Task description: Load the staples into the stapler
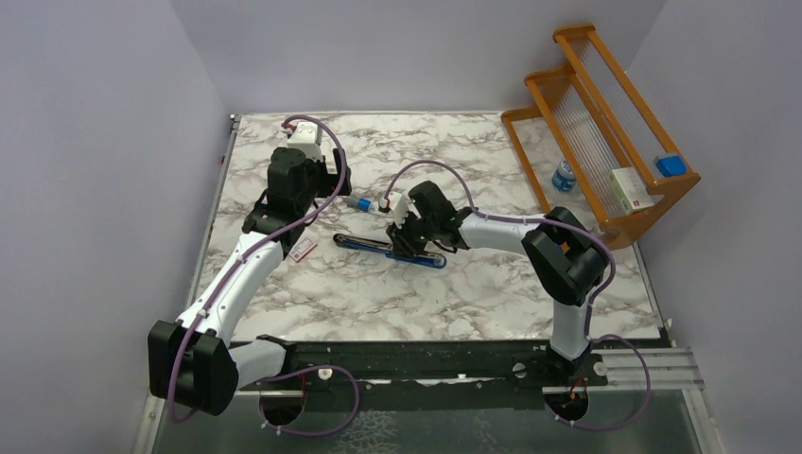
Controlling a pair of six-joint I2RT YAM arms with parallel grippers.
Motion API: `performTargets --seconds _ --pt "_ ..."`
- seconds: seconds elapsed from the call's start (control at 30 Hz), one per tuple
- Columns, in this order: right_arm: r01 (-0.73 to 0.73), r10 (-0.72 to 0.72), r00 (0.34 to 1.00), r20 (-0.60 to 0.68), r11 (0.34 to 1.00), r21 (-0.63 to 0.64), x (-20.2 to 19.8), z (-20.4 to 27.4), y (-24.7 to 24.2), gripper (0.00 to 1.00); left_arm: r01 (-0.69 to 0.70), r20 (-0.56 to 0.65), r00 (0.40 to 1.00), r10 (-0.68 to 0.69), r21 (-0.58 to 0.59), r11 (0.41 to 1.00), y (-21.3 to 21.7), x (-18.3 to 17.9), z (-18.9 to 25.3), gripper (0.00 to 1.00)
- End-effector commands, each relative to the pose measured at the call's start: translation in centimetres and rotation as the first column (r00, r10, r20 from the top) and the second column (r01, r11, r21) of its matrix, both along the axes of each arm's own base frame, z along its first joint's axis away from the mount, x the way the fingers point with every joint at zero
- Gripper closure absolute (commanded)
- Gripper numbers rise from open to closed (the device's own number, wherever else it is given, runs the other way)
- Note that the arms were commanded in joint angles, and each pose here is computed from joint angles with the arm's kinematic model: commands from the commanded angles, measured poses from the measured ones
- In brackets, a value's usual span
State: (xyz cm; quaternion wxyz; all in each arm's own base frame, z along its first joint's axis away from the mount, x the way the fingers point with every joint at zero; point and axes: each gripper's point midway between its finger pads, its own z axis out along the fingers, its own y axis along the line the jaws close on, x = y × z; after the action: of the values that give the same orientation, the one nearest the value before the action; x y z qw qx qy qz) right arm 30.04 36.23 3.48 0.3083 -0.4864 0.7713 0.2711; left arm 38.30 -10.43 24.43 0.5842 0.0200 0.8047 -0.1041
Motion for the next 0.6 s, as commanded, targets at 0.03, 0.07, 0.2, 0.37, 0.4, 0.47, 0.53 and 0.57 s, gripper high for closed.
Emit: performTargets --seconds 0.03,0.07,0.2,0.37,0.4,0.47,0.53,0.57 --pt "-0.018 0.018 1.000 -0.003 1.000 0.005 0.1 -0.1 0.9 0.67 -0.012 0.022 1.000 0.012 -0.004 1.000 0.4 -0.3 0.7 0.01" --pt "-0.020 0.020 1.000 0.000 1.000 0.011 0.3 0.1 1.1 0.69 -0.010 0.019 1.000 0.010 -0.005 1.000 0.4 -0.3 0.6 0.01" --pt "-0.023 0.023 1.000 0.014 0.999 0.031 1.4 0.6 2.3 0.74 -0.014 0.012 1.000 0.014 -0.009 1.000 0.4 -0.2 0.6 0.01" --pt "-0.072 0.070 0.997 0.026 0.996 0.054 2.5 0.8 4.3 0.75 -0.036 0.013 0.999 0.036 0.010 0.999 0.9 -0.2 1.4 0.01" --pt "-0.081 0.079 0.996 0.032 0.995 0.056 2.7 0.7 4.7 0.75 -0.042 0.015 0.999 0.041 0.016 0.999 1.1 -0.2 1.6 0.01" --pt "-0.088 0.086 0.995 0.043 0.994 0.063 3.3 0.6 5.5 0.76 -0.055 0.023 0.998 0.054 0.026 0.998 1.4 -0.3 2.2 0.01" --pt "-0.088 0.085 0.995 0.047 0.994 0.066 3.9 0.4 6.1 0.77 -0.068 0.036 0.997 0.067 0.032 0.997 1.7 -0.3 3.0 0.01" --pt "-0.084 0.081 0.995 0.052 0.994 0.070 4.2 0.3 6.5 0.78 -0.075 0.045 0.996 0.074 0.034 0.997 1.9 -0.4 3.5 0.01"
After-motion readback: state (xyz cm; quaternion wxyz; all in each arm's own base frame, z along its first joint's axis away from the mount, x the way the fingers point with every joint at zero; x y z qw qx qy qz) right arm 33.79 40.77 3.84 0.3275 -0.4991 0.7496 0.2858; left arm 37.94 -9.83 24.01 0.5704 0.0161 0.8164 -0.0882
